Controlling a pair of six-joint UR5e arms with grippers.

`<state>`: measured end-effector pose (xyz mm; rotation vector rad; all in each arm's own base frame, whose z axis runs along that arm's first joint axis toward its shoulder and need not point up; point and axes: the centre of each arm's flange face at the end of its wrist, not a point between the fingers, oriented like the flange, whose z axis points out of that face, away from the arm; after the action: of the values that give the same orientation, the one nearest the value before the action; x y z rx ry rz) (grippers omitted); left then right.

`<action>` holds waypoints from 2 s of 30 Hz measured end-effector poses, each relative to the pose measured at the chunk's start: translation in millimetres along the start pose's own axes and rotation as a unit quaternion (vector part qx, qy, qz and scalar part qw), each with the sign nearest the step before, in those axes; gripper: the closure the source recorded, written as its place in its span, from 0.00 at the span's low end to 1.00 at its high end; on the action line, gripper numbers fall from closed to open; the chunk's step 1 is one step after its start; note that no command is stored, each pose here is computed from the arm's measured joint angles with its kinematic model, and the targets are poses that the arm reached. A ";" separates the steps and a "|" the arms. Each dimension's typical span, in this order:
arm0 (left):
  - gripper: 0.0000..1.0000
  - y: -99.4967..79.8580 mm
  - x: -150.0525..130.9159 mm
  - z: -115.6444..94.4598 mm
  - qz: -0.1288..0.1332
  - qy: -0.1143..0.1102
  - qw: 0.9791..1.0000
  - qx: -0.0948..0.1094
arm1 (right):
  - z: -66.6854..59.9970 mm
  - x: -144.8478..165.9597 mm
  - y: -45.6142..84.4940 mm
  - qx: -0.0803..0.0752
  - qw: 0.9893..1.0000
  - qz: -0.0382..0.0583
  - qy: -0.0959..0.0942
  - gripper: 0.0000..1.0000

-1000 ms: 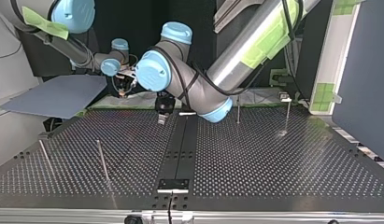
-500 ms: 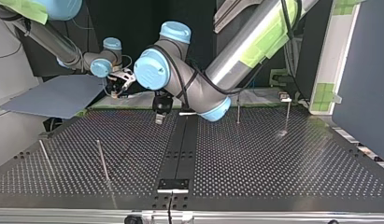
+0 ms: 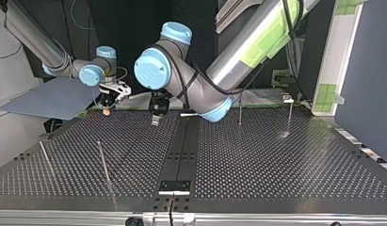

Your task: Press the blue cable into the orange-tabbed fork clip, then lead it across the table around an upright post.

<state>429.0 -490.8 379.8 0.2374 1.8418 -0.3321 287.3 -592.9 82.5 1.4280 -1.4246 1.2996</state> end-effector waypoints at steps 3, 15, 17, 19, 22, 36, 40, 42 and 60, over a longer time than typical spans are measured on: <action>0.01 -2.0 -0.8 0.6 -0.009 -0.005 1.000 0.004 | -1.9 18.0 0.4 0.000 1.000 0.011 0.008 1.00; 0.01 -7.0 -2.8 1.9 -0.018 -0.020 1.000 0.011 | -15.4 102.0 -15.5 0.011 0.999 0.022 0.035 1.00; 0.01 -8.9 -3.9 2.7 -0.020 -0.027 0.999 0.013 | -20.5 112.2 -18.6 0.014 0.999 0.021 0.036 1.00; 0.01 -10.9 -5.3 3.6 -0.023 -0.035 0.999 0.015 | -27.4 124.1 -22.6 0.017 0.999 0.019 0.036 1.00; 0.01 -13.3 -7.5 4.9 -0.028 -0.049 0.998 0.014 | -37.3 141.7 -27.8 0.021 0.999 0.017 0.041 1.00; 0.01 -9.7 -7.7 0.1 -0.044 -0.065 0.996 -0.042 | -80.1 202.1 -25.3 0.016 0.998 0.025 0.057 1.00; 0.01 -13.7 -6.4 -4.7 -0.047 -0.070 0.995 -0.056 | -94.2 217.9 -24.9 0.015 0.998 0.019 0.065 1.00; 0.01 -16.2 -5.9 -6.9 -0.050 -0.073 0.994 -0.061 | -102.5 229.1 -28.6 0.018 0.997 0.015 0.073 1.00; 0.01 -44.4 -0.7 -21.2 -0.092 -0.083 0.992 -0.035 | -172.2 335.9 -41.8 0.034 0.986 0.019 0.161 1.00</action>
<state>395.6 -525.2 390.9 -0.0091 1.7097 -0.4026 260.0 -505.5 451.1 1.1722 -1.2061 1.5374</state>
